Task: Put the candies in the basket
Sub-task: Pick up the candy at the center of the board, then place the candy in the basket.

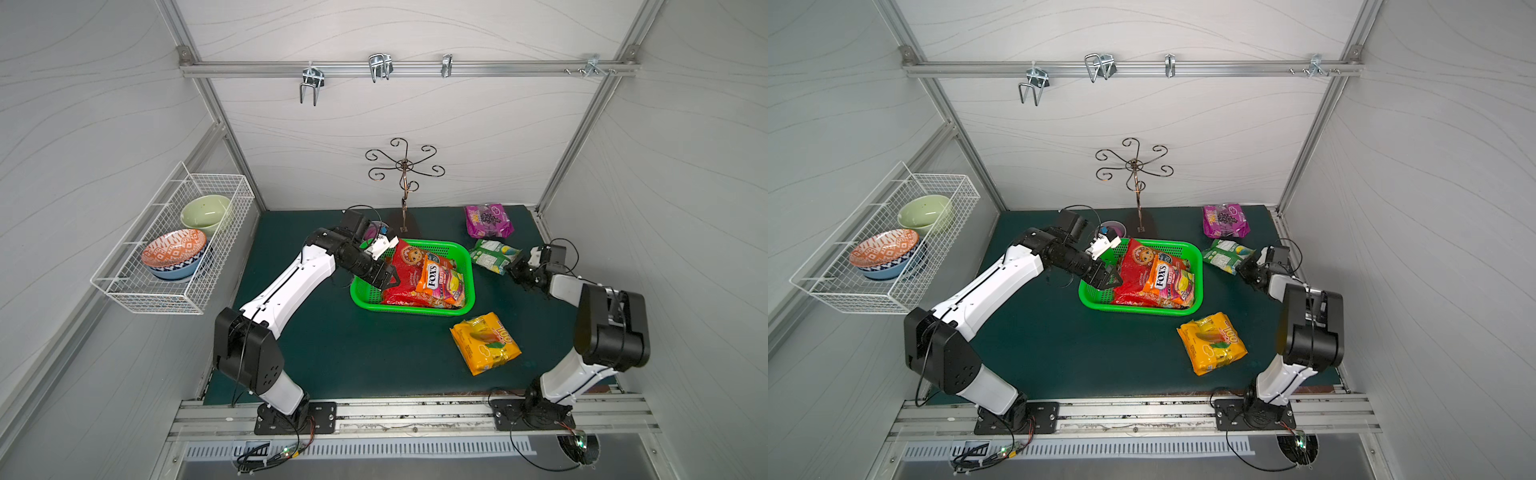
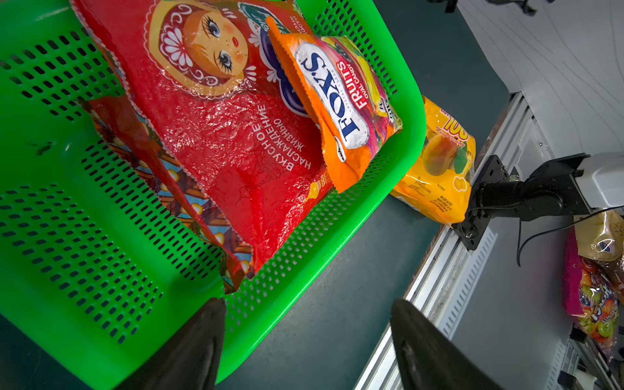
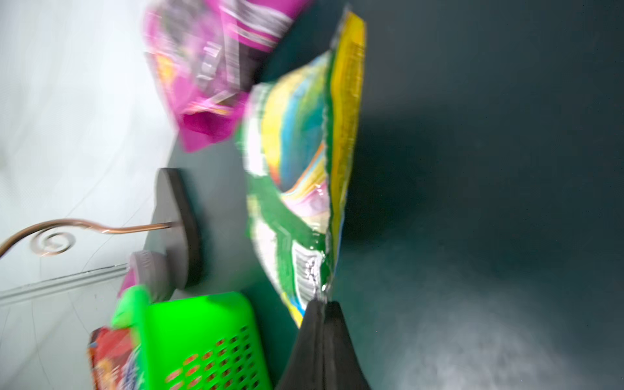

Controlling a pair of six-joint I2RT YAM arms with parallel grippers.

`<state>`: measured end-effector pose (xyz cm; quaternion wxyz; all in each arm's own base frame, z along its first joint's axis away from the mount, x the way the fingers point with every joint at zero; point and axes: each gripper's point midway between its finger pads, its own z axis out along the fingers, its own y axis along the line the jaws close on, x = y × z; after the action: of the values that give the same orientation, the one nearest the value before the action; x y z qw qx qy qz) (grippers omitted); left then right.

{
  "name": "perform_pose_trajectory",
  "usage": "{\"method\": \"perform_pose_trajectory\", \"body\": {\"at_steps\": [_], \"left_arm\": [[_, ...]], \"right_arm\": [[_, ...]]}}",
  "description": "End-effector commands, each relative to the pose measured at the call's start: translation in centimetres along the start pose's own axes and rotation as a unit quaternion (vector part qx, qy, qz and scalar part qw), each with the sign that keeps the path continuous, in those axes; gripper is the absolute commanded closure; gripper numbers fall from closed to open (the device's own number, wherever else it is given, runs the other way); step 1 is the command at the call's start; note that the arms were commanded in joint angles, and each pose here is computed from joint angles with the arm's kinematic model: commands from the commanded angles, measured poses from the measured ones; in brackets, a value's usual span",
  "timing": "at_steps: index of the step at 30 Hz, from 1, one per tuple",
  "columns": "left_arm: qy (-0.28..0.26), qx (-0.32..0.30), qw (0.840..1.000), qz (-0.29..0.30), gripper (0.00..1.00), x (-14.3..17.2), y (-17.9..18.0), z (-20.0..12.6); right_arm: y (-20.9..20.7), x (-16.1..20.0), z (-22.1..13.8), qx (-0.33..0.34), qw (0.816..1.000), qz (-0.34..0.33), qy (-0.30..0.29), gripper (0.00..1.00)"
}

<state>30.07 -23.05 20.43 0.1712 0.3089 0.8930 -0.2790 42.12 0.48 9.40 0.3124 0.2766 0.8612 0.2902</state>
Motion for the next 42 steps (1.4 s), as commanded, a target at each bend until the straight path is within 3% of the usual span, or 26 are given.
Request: {"method": "perform_pose_trajectory", "body": {"at_steps": [1, 8, 15, 26, 42], "left_arm": [[-0.023, -0.001, 1.0, 0.009, 0.2, -0.6, 0.0, -1.1], [-0.028, -0.01, 1.0, -0.001, 0.2, -0.7, 1.0, -1.4], [-0.023, -0.029, 0.999, -0.012, 0.2, 0.0, 2.3, -1.5], [-0.021, -0.038, 0.999, -0.027, 0.2, 0.4, 3.2, -1.8], [-0.012, -0.035, 0.999, -0.035, 0.2, 0.8, 3.5, -1.3]], "right_arm": [[5.2, -2.7, -4.9, -0.014, 0.994, -0.101, -0.044, 1.0], [12.9, -2.4, -9.9, -0.058, 0.978, -0.197, -0.034, 1.0], [18.4, -0.2, -11.8, -0.118, 0.96, -0.254, -0.001, 1.0], [22.5, 3.6, -9.0, -0.167, 0.935, -0.308, 0.061, 1.0], [23.1, 9.1, -4.1, -0.164, 0.908, -0.353, 0.152, 1.0]]}}
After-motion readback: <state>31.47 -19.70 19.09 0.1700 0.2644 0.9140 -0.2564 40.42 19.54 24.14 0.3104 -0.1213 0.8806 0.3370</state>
